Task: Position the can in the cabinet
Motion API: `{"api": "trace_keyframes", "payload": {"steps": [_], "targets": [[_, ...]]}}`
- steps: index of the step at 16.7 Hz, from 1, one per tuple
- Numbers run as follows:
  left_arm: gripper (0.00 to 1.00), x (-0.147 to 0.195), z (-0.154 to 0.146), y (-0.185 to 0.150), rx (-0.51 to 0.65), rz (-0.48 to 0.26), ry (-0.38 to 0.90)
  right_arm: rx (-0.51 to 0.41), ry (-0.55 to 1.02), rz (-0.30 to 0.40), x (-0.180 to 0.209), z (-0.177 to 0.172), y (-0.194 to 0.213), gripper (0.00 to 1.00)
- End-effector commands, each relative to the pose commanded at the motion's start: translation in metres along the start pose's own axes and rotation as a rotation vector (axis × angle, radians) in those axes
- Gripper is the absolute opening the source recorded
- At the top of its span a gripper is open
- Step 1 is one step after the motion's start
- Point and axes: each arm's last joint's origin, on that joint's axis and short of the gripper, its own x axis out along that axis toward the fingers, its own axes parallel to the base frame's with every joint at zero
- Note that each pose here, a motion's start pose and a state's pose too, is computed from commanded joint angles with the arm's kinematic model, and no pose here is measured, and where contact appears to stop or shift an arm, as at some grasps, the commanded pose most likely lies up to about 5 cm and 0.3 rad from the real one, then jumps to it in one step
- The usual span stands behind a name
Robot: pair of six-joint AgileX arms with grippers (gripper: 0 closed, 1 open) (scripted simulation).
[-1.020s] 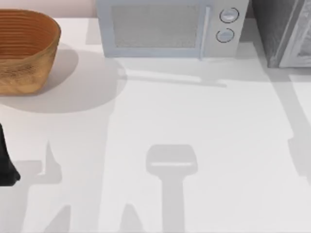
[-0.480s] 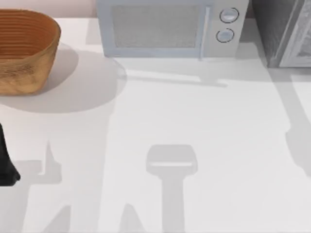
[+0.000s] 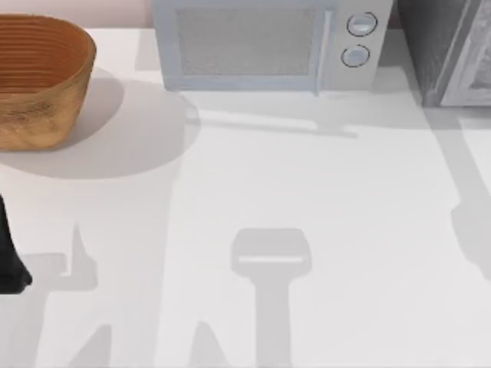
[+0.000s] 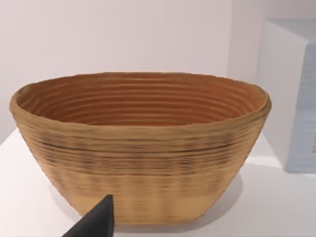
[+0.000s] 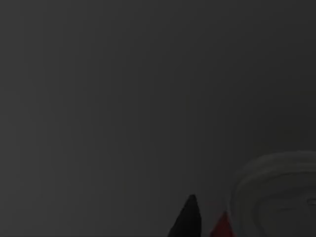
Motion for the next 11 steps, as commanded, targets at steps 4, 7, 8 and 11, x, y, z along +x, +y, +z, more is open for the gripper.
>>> {"api": "trace_keyframes", "payload": {"steps": [4,7,8,11], "targets": [[1.0,0.0,0.0,0.0,0.0,0.0,0.0,0.0,0.0,0.0,0.0,0.0,0.0,0.9],[1.0,0.0,0.0,0.0,0.0,0.0,0.0,0.0,0.0,0.0,0.0,0.0,0.0,1.0],[1.0,0.0,0.0,0.0,0.0,0.0,0.0,0.0,0.0,0.0,0.0,0.0,0.0,1.0],[1.0,0.0,0.0,0.0,0.0,0.0,0.0,0.0,0.0,0.0,0.0,0.0,0.0,1.0]]}}
